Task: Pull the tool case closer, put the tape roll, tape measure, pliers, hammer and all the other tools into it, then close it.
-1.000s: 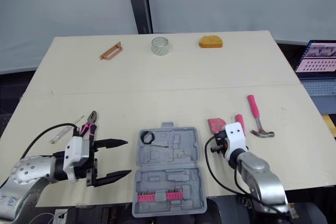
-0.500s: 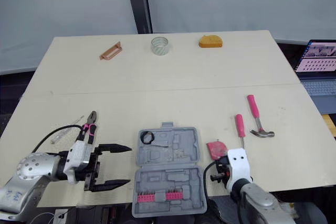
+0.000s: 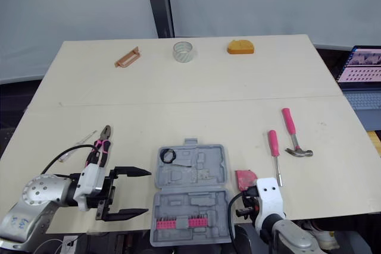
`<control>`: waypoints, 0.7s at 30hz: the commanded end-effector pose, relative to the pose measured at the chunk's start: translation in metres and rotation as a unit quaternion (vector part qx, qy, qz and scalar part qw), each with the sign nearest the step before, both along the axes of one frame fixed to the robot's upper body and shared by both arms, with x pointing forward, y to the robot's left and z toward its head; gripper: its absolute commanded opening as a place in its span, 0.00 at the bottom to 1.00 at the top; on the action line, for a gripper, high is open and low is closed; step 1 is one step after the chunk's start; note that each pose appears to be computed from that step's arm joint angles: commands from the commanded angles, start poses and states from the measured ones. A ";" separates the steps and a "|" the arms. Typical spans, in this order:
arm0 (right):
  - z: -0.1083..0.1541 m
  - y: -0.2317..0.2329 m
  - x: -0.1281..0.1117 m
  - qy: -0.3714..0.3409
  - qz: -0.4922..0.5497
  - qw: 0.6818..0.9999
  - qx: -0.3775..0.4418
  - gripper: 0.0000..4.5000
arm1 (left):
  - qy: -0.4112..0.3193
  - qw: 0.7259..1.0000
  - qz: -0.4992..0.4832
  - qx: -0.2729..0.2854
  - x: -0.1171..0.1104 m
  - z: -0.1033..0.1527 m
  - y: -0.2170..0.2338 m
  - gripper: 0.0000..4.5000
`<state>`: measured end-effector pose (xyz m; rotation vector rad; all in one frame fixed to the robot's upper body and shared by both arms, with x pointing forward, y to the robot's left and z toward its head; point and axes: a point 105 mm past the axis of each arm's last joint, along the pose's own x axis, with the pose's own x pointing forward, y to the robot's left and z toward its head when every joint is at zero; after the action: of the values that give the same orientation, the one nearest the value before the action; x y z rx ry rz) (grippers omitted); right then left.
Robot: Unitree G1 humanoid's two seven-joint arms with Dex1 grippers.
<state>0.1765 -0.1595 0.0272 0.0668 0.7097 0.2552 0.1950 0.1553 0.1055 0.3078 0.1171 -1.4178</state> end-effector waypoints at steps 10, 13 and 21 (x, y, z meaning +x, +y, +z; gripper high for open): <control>-0.007 0.007 -0.019 0.026 0.026 0.999 0.013 0.03 | -0.005 1.000 -0.003 0.001 -0.006 -0.003 0.002 1.00; -0.008 0.007 -0.018 0.024 0.026 0.999 0.014 0.03 | -0.005 1.000 -0.002 0.001 -0.005 -0.003 0.002 1.00; -0.010 0.008 -0.016 0.025 0.025 0.999 0.017 0.18 | -0.008 1.000 0.002 0.002 -0.005 -0.003 0.002 1.00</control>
<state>0.1640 -0.1534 0.0220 0.0755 0.7294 0.3042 0.1915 0.1567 0.1022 0.3124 0.1161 -1.4149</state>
